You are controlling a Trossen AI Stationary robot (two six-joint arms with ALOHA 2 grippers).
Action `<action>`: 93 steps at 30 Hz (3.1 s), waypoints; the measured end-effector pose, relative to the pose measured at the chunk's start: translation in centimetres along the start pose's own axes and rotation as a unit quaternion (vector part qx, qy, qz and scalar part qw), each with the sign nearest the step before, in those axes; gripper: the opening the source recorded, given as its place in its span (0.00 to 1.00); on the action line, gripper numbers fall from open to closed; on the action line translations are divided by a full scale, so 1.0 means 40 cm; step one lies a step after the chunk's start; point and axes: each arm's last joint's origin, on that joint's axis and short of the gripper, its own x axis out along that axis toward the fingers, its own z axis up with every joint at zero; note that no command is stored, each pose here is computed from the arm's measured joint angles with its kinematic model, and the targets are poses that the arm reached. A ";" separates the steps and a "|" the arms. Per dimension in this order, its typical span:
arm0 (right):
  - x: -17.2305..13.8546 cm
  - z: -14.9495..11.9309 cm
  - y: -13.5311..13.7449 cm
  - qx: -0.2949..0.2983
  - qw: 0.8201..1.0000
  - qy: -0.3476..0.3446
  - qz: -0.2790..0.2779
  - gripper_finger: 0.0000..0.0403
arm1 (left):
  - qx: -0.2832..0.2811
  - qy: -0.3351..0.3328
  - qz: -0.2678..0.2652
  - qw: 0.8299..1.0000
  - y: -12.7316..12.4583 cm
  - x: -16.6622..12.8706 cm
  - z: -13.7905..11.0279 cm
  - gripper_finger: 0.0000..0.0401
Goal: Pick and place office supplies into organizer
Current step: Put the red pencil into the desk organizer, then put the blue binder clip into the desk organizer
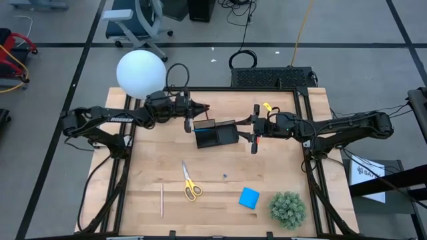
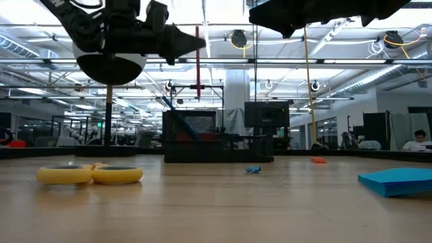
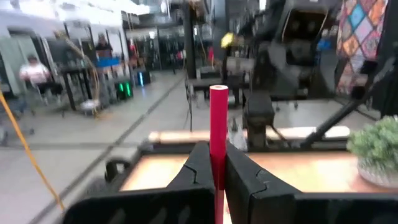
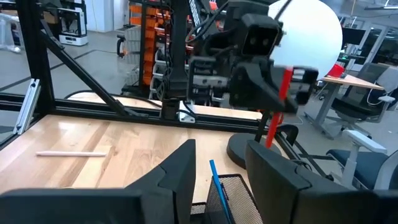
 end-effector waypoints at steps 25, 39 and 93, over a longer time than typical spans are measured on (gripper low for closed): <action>0.000 0.000 0.000 0.000 1.000 0.000 0.000 0.32 | -0.022 0.017 0.012 1.000 -0.013 -0.038 -0.072 0.00; 0.000 -0.002 0.000 0.003 1.000 0.003 0.000 0.31 | -0.052 -0.005 -0.005 0.999 -0.006 0.013 -0.177 0.00; 0.000 -0.005 0.000 0.004 1.000 0.011 0.001 0.29 | -0.082 -0.010 0.006 0.997 -0.006 0.017 -0.186 0.26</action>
